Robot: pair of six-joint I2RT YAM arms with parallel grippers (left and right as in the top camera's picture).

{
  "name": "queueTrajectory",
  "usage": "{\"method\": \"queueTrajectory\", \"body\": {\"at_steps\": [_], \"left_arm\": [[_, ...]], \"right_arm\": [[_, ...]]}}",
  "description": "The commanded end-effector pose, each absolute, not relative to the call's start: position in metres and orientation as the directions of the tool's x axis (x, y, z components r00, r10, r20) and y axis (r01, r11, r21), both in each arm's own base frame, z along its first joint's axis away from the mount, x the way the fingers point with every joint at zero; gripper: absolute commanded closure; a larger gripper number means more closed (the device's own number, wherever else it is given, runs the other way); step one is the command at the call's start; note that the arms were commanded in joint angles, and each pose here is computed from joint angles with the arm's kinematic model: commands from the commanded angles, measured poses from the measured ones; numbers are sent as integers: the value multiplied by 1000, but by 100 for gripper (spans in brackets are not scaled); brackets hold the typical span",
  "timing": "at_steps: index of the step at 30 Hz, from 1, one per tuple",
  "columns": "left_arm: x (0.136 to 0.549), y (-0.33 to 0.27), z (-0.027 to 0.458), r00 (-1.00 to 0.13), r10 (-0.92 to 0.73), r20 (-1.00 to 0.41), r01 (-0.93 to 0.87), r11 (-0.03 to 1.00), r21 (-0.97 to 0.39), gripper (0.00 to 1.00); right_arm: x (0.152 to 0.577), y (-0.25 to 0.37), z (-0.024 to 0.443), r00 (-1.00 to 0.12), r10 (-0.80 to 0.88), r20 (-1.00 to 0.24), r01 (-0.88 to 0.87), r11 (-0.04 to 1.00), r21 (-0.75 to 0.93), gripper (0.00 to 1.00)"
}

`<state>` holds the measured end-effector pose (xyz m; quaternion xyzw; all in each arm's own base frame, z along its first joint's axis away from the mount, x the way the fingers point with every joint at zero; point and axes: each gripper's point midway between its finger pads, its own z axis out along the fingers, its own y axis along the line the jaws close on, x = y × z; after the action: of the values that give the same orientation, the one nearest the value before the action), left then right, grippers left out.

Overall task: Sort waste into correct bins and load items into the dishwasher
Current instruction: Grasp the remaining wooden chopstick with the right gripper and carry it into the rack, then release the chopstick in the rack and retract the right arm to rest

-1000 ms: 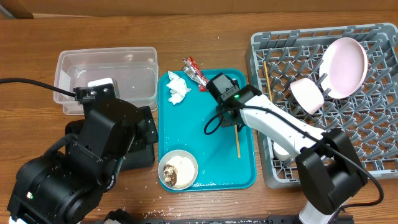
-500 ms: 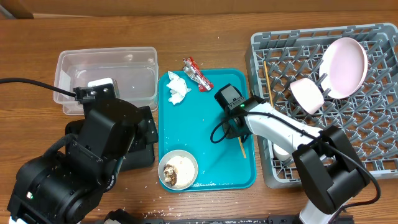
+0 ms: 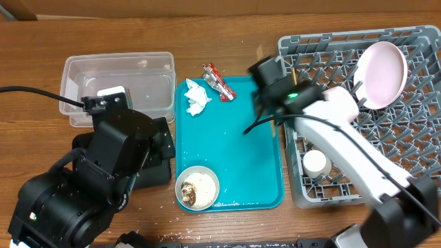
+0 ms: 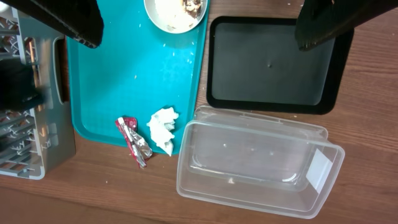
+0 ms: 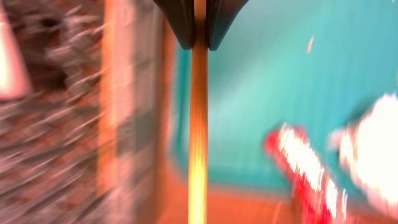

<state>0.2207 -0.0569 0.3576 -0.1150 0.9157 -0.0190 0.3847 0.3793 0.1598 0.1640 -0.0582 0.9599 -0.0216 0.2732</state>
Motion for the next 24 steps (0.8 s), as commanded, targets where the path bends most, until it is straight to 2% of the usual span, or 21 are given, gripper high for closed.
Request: {"method": "queueTrajectory", "body": {"at_steps": [1,7,12,13,16,19,20,24], "left_arm": [[222,-55,359,-667,-231,-708,-209,970,-120,0],[222,-55,359,-667,-231,-708,-209,970,-120,0],[222,-55,359,-667,-231,-708,-209,970,-120,0],[222,-55,359,-667,-231,-708,-209,970,-120,0],[222,-55,359,-667,-231,-708,-209,970,-120,0],[222,-55,359,-667,-231,-708,-209,970,-120,0],[222,-55,359,-667,-231,-708,-209,970,-120,0],[222,-55,359,-667,-231,-708,-209,970,-120,0]], "right_arm": [[402,109,179,-816,-92,-570,7,986,-169,96],[420,81,158,-841,-181,-510,-98,978,-185,96],[416,74,138,-874,-194,-445,-117,974,-194,96],[415,78,138,-875,-197,-442,-130,976,-177,94],[411,90,152,-866,-166,-471,-119,985,-129,64],[406,94,182,-844,-115,-523,-79,993,-91,59],[400,95,208,-823,-84,-562,-59,996,-64,58],[373,111,270,-753,-79,-654,-124,992,23,55]]}}
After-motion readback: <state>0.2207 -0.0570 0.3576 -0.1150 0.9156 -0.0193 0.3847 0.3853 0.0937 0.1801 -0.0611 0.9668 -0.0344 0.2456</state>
